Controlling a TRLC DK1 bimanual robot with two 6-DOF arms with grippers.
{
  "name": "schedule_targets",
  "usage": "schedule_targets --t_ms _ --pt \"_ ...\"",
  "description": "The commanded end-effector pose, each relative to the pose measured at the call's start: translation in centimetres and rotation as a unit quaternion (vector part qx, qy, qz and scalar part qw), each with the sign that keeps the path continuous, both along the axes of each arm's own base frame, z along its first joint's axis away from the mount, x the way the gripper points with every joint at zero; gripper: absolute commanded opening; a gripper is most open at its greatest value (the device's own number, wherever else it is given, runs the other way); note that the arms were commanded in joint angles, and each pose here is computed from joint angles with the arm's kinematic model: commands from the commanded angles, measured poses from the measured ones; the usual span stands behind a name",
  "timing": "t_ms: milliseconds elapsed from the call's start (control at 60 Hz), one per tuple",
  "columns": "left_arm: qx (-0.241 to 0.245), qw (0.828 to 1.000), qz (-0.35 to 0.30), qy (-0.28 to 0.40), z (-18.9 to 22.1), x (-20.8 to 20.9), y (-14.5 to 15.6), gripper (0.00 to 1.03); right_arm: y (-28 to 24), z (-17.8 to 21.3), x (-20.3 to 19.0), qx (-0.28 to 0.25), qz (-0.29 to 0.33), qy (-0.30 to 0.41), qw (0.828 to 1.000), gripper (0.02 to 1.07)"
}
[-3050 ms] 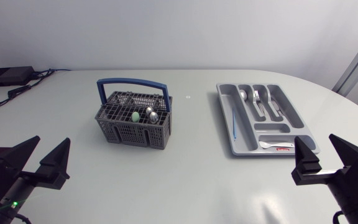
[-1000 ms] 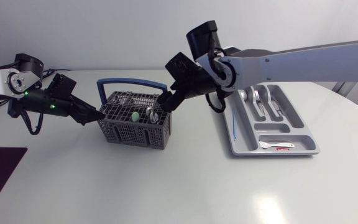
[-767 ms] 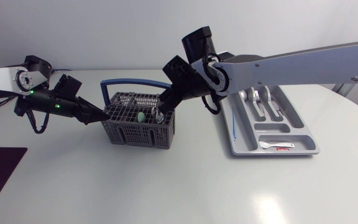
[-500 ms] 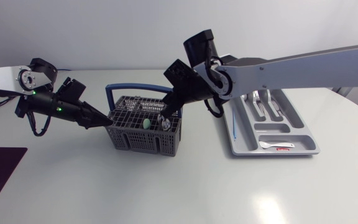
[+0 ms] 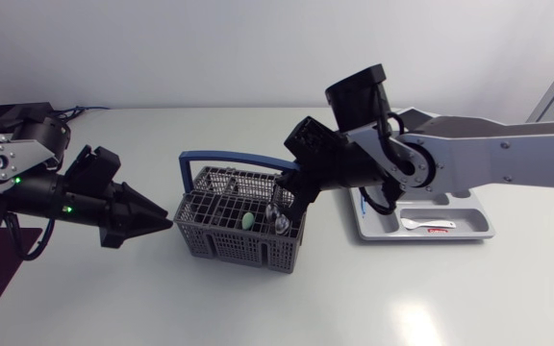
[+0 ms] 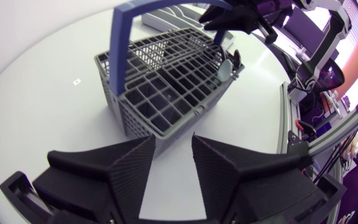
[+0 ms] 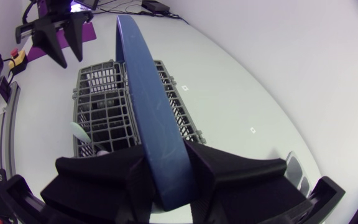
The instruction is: Unload the cutlery basket into the drawer organizer.
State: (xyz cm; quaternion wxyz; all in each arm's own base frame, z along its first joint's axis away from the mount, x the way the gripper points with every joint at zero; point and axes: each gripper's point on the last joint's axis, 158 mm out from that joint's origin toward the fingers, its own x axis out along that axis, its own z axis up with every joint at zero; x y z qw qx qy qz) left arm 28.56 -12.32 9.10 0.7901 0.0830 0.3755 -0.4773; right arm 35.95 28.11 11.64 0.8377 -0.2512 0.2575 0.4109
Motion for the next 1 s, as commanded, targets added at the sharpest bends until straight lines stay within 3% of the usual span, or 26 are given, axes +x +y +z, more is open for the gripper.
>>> schedule_targets --t_ms 0,167,200,233,267,300,467,650,767,833,883,983 --pt "-0.002 1.000 -0.021 0.006 -0.8 -2.1 -0.5 0.42 -1.0 0.1 0.4 -0.004 -0.013 -0.009 1.000 0.31" --pt "-0.001 1.000 -0.021 -0.002 -0.6 -3.5 -0.6 0.42 -1.3 0.2 0.3 -0.005 -0.011 -0.012 1.000 0.32" --pt "-0.001 1.000 -0.019 -0.005 -0.4 -3.6 -0.6 0.42 -1.4 0.3 0.2 -0.005 -0.012 -0.013 1.000 0.36" --pt "-0.001 1.000 -0.018 -0.008 -0.1 -3.5 -0.6 0.42 -1.4 0.4 0.1 -0.004 -0.012 -0.012 1.000 0.52" --pt "-0.001 1.000 -0.017 -0.013 0.3 -3.4 -0.6 0.42 -1.5 0.7 0.1 -0.003 -0.014 -0.013 1.000 0.82" --pt "-0.001 1.000 -0.016 -0.018 0.6 -3.2 -0.5 0.42 -1.6 1.3 0.0 0.001 -0.014 -0.019 1.000 1.05" --pt "-0.001 0.999 -0.011 -0.037 2.1 -2.1 -0.2 0.43 -2.4 5.1 0.1 0.023 -0.024 -0.053 0.998 1.03" --pt "-0.003 0.999 0.009 -0.046 2.1 1.1 0.5 0.43 -3.9 5.1 -1.2 0.019 -0.038 -0.038 0.998 1.01" --pt "-0.005 1.000 0.015 -0.024 0.7 3.4 0.9 0.43 -5.2 4.8 -2.1 0.015 -0.050 -0.032 0.998 0.77" --pt "-0.005 1.000 0.023 -0.014 -0.1 4.6 1.4 0.43 -6.3 5.2 -2.6 0.018 -0.060 -0.034 0.997 0.49" --pt "-0.002 0.999 0.032 -0.014 -0.7 5.7 1.8 0.43 -6.9 5.2 -3.0 0.018 -0.064 -0.032 0.997 0.34" --pt "0.003 0.999 0.038 -0.004 -1.8 7.0 2.3 0.43 -8.5 4.5 -3.2 0.019 -0.080 -0.021 0.996 0.30"
